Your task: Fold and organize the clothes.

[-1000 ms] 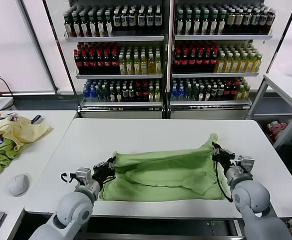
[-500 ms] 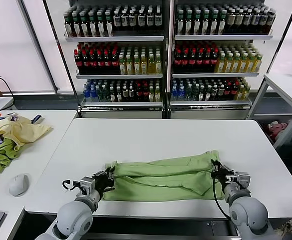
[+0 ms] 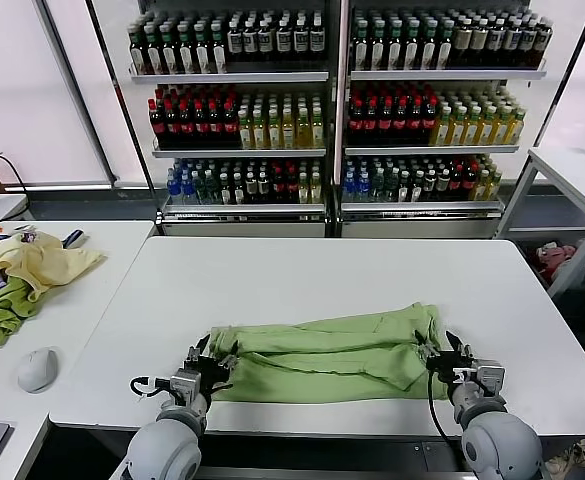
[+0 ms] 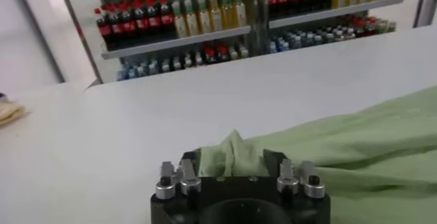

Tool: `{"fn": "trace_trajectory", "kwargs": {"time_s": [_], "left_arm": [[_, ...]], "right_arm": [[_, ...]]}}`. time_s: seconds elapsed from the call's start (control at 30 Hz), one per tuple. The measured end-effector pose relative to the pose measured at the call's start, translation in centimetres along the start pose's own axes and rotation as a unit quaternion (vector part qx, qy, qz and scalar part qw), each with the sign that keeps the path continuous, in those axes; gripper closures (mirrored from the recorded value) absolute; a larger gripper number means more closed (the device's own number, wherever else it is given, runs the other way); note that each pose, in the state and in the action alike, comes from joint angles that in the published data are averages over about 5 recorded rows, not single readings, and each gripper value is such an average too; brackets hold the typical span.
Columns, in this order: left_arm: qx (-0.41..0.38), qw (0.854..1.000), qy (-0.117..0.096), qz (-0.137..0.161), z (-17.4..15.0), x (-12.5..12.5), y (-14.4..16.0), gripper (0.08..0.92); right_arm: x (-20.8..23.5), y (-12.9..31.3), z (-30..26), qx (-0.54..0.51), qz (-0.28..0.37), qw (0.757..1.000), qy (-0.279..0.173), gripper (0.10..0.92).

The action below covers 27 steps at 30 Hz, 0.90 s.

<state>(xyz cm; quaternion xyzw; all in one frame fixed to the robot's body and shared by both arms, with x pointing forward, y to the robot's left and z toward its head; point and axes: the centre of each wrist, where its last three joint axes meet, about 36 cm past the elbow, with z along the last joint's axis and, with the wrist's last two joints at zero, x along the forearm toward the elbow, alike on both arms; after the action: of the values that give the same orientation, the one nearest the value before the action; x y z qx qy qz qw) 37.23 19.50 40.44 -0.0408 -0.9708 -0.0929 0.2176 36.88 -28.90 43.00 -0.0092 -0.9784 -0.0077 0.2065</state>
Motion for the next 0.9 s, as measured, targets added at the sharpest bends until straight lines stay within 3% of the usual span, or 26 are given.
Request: {"fn": "trace_trajectory", "kwargs": {"time_s": [0.17,0.33,0.9], "left_arm": [[0.000,1.000,0.011,-0.027,0.5,-0.5,-0.9,0.188],[0.000,0.999,0.023,-0.036,1.0,-0.4,-1.6,0.189],[0.031,0.998,0.049,-0.026,1.4,-0.6,-0.5,0.656]], "right_arm": [[0.4,0.1,0.2,0.000,0.000,1.000,0.002,0.200],[0.6,0.1,0.0,0.000,0.000,1.000,0.001,0.200],[0.7,-0.2,-0.6,-0.006,0.000,1.000,-0.006,0.200]]}}
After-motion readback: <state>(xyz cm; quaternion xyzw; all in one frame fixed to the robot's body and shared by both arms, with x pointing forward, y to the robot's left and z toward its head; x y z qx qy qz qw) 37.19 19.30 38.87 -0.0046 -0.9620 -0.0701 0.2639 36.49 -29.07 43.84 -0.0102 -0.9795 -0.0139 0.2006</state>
